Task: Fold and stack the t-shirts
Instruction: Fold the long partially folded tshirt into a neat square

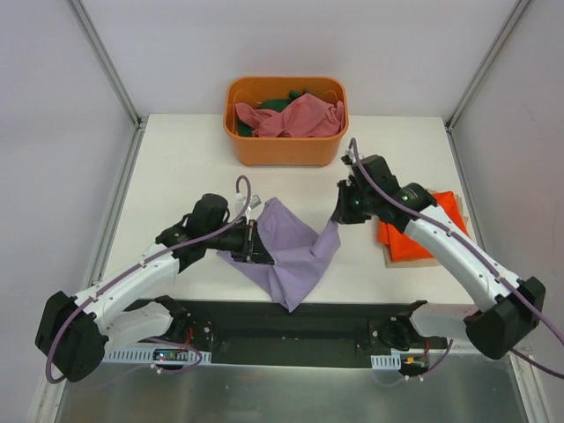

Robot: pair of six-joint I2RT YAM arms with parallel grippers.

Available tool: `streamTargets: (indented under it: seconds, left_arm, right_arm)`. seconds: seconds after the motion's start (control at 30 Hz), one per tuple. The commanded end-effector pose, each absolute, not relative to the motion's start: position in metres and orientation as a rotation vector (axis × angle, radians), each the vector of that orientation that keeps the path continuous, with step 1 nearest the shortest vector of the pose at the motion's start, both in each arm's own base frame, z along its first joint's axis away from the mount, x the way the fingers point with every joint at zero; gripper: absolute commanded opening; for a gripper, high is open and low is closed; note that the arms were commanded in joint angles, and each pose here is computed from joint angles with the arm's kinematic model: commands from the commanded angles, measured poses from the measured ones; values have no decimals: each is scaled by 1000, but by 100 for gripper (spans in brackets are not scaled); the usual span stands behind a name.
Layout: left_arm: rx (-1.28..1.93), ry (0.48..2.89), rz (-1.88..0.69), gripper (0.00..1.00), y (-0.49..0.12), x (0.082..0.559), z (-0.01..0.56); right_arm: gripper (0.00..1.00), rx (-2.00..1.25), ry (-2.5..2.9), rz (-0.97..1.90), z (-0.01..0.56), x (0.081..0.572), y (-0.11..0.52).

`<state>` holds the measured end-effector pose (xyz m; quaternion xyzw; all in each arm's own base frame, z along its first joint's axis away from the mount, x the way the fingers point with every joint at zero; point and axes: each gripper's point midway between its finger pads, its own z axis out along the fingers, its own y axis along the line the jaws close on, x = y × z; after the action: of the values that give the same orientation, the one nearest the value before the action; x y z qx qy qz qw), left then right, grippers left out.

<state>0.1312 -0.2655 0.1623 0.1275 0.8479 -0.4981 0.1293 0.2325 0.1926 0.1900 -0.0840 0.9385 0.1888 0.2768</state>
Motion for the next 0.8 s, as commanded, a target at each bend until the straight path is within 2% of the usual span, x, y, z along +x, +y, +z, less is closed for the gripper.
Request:
streamTargets:
  seconds: [0.0,0.23,0.5,0.77]
  left_arm:
    - [299,2421,-1331,0,-242,145,164]
    - [-42,2453,-1011,0,-191,181,135]
    - [-264,2460,-875,0,-160,212,116]
    - [-445,2408,-685,0,-127,222,102]
  right_arm:
    - [1,-311,2385,629,234,256,236]
    - [1,-322,2410,597,228,282,266]
    - [1,-349,2418,646,219,311,308]
    - [1,-361,2456,636,198,337,338]
